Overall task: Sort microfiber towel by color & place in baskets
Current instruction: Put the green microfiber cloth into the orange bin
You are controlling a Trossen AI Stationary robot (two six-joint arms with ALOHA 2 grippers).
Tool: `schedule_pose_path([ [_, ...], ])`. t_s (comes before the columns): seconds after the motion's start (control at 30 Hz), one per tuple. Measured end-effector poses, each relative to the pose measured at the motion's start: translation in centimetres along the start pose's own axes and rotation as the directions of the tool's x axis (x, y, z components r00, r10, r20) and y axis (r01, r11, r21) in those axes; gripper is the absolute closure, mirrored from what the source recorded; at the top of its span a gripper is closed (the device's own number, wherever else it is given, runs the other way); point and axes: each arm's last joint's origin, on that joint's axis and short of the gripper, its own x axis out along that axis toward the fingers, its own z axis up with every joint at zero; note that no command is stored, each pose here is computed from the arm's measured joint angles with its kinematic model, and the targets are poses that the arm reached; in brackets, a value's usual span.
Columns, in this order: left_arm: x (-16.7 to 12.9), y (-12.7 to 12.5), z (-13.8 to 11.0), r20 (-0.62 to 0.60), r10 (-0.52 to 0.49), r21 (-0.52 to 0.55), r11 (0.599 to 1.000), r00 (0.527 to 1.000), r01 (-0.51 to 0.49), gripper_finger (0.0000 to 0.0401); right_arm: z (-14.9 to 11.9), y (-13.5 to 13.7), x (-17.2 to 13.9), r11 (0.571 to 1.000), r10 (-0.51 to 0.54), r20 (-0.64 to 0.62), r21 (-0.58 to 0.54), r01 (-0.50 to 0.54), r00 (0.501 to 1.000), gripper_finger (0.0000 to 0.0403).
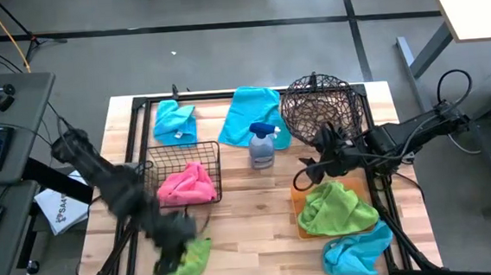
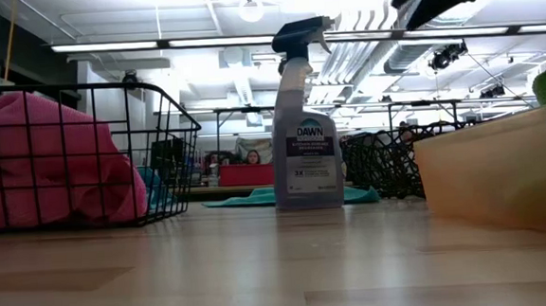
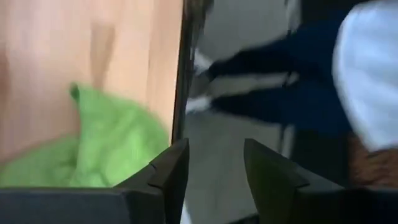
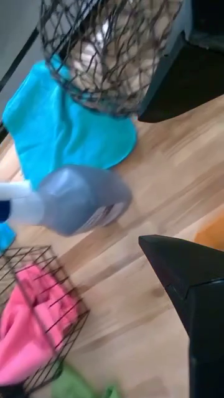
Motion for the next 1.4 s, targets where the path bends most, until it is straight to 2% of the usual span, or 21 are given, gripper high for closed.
schedule_pose_path([
  [0.1, 3.0, -1.5, -2.8, -0.05, 0.115, 0.088, 0.99, 0.992, -0.11, 0.0272, 0.4, 0.5, 0.0, 0.998, 0.057, 0.028, 0.033, -0.058, 0.998, 0.0096],
  [0.23, 6.6, -2.1, -5.2, -0.103, 0.255, 0.24, 0.944, 0.961, -0.225, 0.0274, 1.1, 1.4, -0.2, 0.981, 0.164, 0.067, 0.097, -0.17, 0.984, 0.0096],
  [0.33, 8.7, -2.0, -6.0, -0.09, 0.342, 0.342, 0.893, 0.935, -0.293, 0.0274, 1.8, 2.0, -0.4, 0.948, 0.241, 0.118, 0.184, -0.259, 0.963, 0.0096],
  [0.47, 10.2, -1.2, -6.8, -0.068, 0.411, 0.379, 0.854, 0.909, -0.358, 0.027, 2.6, 2.7, -0.7, 0.889, 0.314, 0.187, 0.285, -0.357, 0.931, 0.0096],
  [0.63, 10.2, -0.3, -7.6, -0.079, 0.402, 0.363, 0.864, 0.912, -0.349, 0.0238, 3.1, 3.0, -0.9, 0.852, 0.358, 0.231, 0.315, -0.418, 0.905, 0.0096],
  [0.83, 10.4, 0.3, -8.4, -0.084, 0.318, 0.346, 0.898, 0.944, -0.272, 0.0185, 3.1, 3.0, -0.9, 0.857, 0.347, 0.234, 0.316, -0.408, 0.908, 0.0096],
  [1.0, 11.2, 1.5, -8.7, -0.068, 0.354, 0.364, 0.879, 0.933, -0.307, 0.0154, 3.1, 3.0, -0.9, 0.874, 0.34, 0.238, 0.279, -0.399, 0.91, 0.0096],
  [1.13, 12.0, 3.1, -9.0, -0.072, 0.398, 0.366, 0.863, 0.915, -0.347, 0.0145, 3.1, 3.0, -0.9, 0.884, 0.34, 0.238, 0.249, -0.395, 0.91, 0.0096],
  [1.4, 13.7, 5.8, -9.2, -0.11, 0.382, 0.342, 0.881, 0.918, -0.326, 0.0143, 3.1, 3.0, -0.9, 0.896, 0.338, 0.236, 0.215, -0.388, 0.911, 0.0096],
])
